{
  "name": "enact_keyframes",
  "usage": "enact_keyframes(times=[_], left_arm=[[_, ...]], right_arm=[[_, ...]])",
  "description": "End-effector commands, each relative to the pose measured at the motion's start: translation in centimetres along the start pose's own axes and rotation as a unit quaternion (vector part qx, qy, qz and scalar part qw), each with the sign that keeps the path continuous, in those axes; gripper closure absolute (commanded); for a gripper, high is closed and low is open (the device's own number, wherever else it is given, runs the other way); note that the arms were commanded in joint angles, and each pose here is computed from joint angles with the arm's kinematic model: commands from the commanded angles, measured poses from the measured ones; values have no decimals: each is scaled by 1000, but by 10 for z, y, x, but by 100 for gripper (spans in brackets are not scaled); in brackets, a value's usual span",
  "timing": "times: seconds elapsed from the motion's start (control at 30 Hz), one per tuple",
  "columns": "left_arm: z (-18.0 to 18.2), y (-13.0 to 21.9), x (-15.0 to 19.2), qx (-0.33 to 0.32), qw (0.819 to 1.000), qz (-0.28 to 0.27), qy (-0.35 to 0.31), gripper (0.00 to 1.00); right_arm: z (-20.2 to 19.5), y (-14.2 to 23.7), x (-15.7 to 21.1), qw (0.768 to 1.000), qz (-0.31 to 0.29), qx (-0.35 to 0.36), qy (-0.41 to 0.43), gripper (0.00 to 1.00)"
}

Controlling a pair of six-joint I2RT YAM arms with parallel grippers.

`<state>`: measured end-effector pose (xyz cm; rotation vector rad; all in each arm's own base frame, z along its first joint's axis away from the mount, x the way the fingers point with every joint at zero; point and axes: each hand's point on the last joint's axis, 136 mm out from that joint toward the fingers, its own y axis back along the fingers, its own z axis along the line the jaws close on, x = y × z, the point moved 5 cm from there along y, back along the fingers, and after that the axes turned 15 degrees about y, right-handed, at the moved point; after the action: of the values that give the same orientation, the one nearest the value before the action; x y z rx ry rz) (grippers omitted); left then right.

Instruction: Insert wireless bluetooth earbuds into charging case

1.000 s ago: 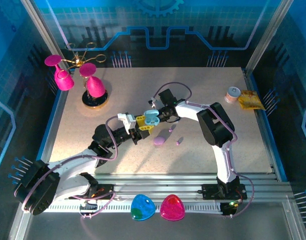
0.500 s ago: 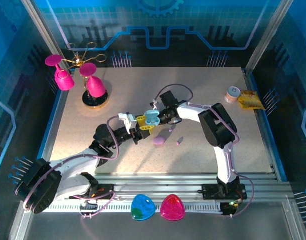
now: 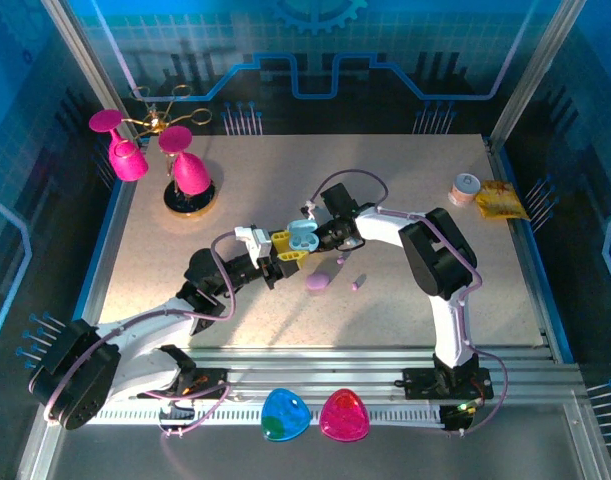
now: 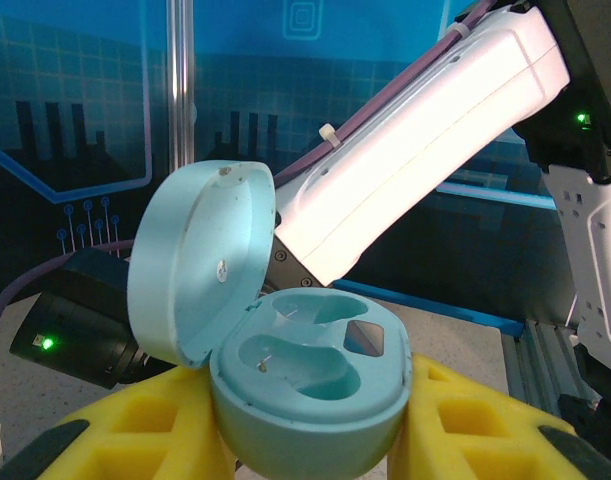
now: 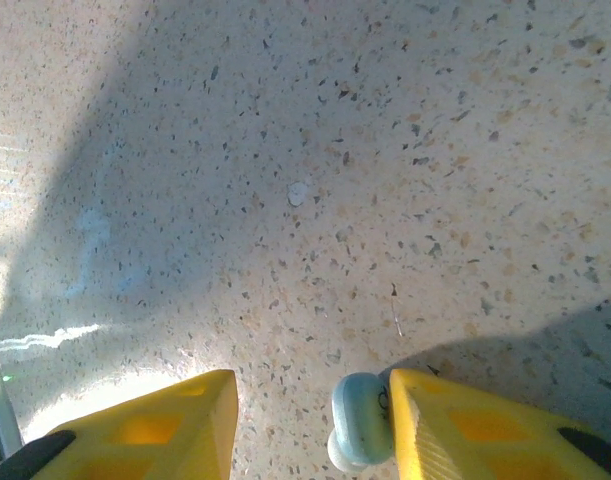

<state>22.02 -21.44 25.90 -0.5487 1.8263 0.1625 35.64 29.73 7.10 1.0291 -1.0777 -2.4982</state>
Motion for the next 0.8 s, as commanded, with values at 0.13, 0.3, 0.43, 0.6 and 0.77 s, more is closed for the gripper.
enact_keyframes(times=[0.13, 0.3, 0.43, 0.6, 0.77], left_arm=[[-5, 5, -5, 9, 1000, -16, 0, 80], [-5, 6, -5, 7, 1000, -16, 1, 80], [-5, 7, -4, 7, 1000, -16, 1, 80], [-4, 7, -3, 5, 1000, -16, 1, 80], [-5, 8, -4, 6, 1000, -17, 1, 80]], right_arm=[[4, -3, 8, 999, 34, 23, 11, 59], [2, -8, 16, 998, 50, 30, 12, 59], [10, -7, 13, 999, 45, 18, 18, 62], [16, -6, 9, 999, 33, 1, 15, 68], [13, -8, 10, 999, 37, 9, 9, 75]])
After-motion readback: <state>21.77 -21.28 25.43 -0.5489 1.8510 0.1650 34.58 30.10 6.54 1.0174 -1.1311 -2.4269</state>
